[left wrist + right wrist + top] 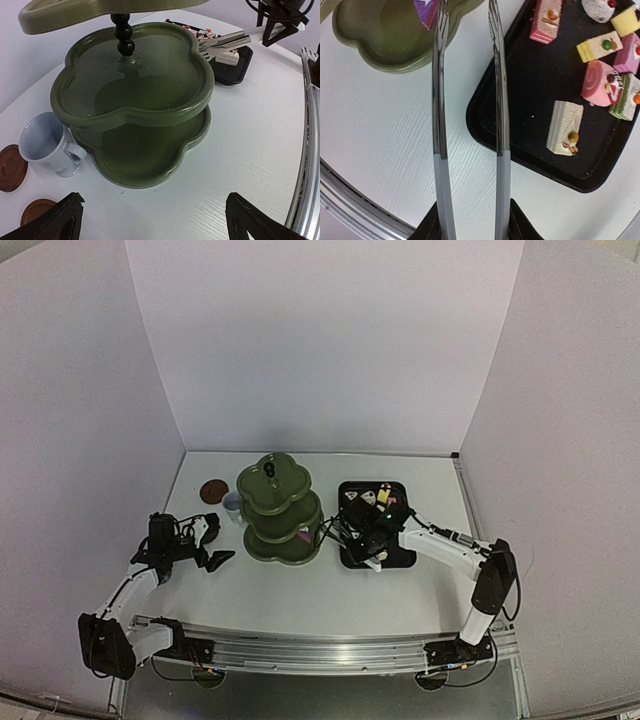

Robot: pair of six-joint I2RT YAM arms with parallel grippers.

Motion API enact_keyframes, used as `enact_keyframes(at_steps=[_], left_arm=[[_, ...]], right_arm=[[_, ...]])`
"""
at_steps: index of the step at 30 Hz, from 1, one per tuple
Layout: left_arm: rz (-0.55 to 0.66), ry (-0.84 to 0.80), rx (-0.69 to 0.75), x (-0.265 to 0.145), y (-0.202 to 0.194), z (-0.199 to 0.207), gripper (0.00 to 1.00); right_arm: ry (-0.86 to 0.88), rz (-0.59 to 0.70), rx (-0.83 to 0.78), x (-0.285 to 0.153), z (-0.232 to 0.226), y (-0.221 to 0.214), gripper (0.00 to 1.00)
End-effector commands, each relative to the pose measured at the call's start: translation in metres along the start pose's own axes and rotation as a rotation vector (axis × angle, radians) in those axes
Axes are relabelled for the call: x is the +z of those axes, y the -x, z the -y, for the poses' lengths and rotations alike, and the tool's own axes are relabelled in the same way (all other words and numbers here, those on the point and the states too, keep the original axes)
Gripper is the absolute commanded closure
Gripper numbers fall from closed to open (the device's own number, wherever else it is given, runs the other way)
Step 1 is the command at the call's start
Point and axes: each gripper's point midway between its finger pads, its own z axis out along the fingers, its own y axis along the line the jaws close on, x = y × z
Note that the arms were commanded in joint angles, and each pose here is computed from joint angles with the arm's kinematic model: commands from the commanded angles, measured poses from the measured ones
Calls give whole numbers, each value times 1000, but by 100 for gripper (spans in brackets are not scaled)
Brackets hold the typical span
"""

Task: Serve the afternoon tea

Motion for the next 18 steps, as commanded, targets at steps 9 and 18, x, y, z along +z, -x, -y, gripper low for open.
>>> enact_keyframes(at_steps=[9, 18], left_arm=[[119, 189, -296, -11, 19, -28, 0], [101, 216, -267, -15, 15, -28, 1]], right_arm=[[-246, 49, 210, -43, 64, -18, 64], [-303, -26, 257, -35, 95, -34, 63]])
